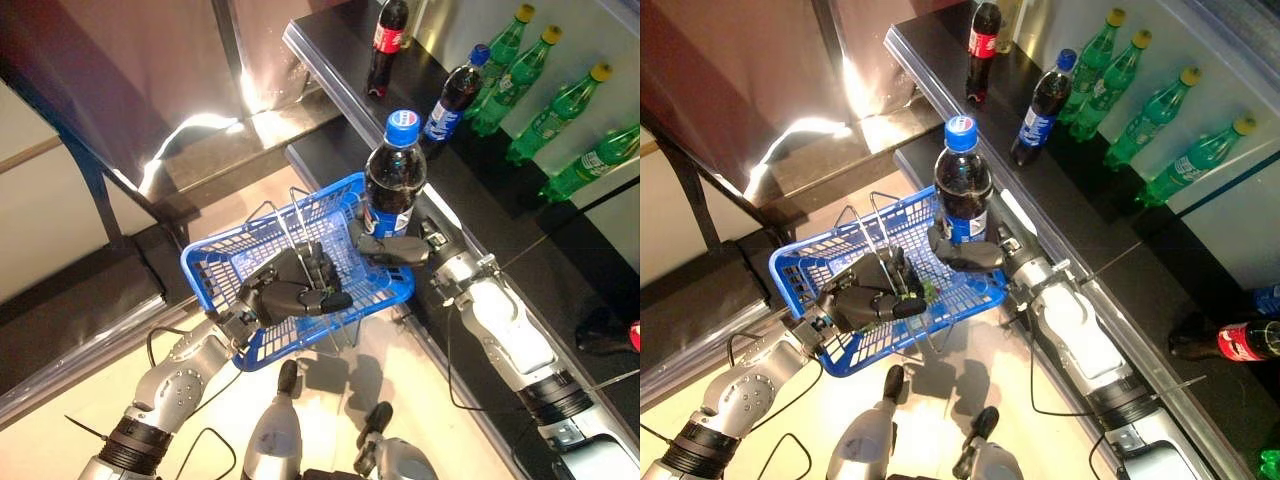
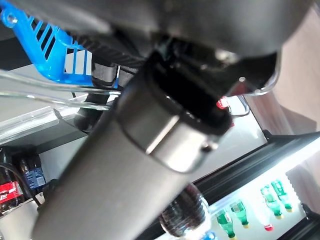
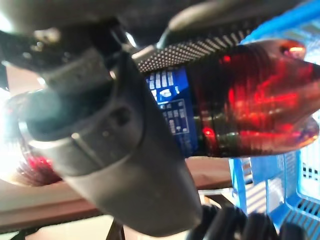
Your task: Pick up the drink and place into the basket.
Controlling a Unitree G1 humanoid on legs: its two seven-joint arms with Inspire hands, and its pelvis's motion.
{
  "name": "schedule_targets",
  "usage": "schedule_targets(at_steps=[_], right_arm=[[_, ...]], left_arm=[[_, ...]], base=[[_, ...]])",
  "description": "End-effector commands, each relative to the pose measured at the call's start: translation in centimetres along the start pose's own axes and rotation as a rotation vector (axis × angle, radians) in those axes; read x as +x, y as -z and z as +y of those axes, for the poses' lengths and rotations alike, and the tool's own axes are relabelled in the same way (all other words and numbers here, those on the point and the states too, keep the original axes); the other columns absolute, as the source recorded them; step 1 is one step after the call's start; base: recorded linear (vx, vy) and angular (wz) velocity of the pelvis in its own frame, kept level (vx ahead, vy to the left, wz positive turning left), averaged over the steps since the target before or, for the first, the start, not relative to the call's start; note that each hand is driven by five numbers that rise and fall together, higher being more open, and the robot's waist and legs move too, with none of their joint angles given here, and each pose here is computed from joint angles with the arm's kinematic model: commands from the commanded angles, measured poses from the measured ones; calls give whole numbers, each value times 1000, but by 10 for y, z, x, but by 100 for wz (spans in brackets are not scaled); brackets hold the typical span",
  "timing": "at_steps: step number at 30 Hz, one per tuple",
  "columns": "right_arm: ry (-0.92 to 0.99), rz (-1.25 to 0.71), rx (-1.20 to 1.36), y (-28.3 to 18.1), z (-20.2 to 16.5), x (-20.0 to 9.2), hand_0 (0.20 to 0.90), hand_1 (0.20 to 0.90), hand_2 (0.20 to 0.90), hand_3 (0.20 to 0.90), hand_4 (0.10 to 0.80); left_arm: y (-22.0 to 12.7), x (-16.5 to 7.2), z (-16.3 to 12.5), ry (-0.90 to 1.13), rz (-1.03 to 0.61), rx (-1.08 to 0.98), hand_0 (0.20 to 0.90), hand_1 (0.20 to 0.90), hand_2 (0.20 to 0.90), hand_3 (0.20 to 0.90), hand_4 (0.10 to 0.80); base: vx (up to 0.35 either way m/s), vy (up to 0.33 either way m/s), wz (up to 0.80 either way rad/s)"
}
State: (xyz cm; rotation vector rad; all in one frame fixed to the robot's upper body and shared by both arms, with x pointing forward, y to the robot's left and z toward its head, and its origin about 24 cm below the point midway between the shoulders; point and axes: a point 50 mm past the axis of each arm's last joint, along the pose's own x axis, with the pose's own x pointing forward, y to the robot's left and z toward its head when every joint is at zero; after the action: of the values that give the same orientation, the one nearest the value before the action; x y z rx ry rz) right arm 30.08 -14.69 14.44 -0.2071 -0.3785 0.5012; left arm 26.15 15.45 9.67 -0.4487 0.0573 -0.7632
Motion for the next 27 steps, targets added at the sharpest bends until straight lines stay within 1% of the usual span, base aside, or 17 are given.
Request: schedule_targets(at_steps=[1,11,17,19,27], right_arm=[[-71,-270,75,-40,25,18,300,300,300,200,100],[-104,-169,50,-21,36,19,300,300,300,200,100],[-79,-41,-65,4,34,15,300,300,300,200,100],[-76,-2,-139,10,32,14,300,300,300,200,100],[-66,79,-303,23,28,13,300,300,300,200,100]], left_arm=[[-36,33,-76,464,-282,-13,300,300,300,200,100],[-43,34,-93,563,-294,11,300,300,300,200,100],[-48,34,-103,626,-302,36,300,300,300,200,100],[-50,33,-105,641,-308,47,300,300,300,200,100],[-54,32,-111,678,-312,64,300,300,300,200,100]], base=[[0,0,0],[0,0,0],[0,0,0],[0,0,0],[0,0,0]])
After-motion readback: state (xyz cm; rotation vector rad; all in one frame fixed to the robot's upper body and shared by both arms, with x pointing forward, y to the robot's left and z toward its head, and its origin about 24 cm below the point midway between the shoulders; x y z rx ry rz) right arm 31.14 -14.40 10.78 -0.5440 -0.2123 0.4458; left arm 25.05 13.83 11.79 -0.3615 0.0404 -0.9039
